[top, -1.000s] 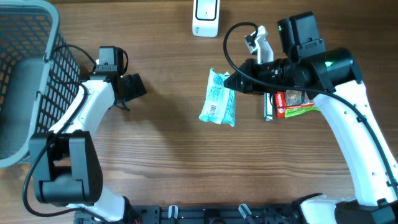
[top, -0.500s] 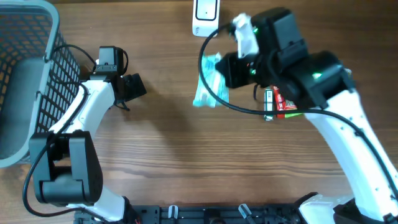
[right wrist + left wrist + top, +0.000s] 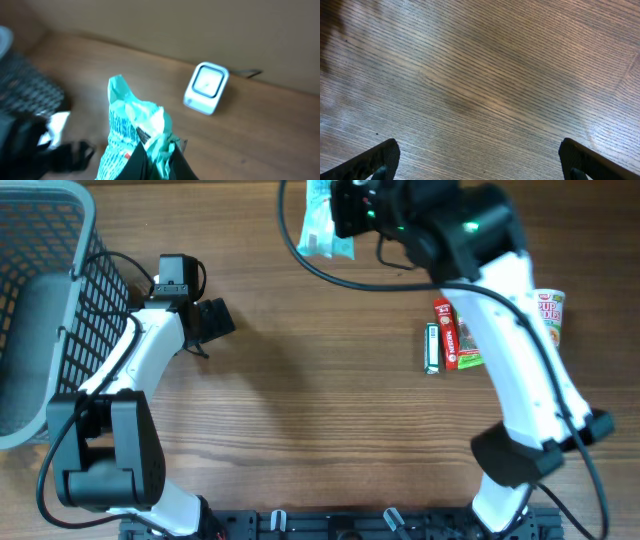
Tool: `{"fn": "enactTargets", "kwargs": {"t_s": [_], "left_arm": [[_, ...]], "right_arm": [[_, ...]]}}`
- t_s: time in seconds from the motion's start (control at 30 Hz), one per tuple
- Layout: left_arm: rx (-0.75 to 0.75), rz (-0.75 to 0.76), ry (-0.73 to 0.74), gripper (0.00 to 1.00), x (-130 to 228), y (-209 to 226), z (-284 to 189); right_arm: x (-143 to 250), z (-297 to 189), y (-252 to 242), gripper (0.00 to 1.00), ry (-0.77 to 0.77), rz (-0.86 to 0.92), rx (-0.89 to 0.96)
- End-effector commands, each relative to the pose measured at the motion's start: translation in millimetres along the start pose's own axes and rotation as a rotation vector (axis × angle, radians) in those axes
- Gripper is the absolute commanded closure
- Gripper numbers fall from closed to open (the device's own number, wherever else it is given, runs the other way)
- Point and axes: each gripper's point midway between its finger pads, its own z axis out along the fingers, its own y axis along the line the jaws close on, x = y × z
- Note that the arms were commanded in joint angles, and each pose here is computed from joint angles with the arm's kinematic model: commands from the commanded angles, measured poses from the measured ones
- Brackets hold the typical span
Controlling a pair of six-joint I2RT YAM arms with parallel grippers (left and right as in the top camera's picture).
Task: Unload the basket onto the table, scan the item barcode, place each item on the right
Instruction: 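Hold the wipes pack at the barcode scanner with the right gripper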
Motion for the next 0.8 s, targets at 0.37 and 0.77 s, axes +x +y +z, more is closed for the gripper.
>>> {"fn": "enactTargets", "kwargs": {"t_s": [0.37, 0.77], "left_arm": [[-0.007, -0.019, -0.044, 0.0, -11.5, 2.5, -10.1], [-0.007, -0.019, -0.044, 0.0, -11.5, 2.5, -10.1]], "right_arm": [[-8.9, 134.5, -65.3, 0.96, -0.095, -0.404, 0.746], [-6.0, 222.5, -65.0, 0.96, -0.125, -0.833, 0.932]]}}
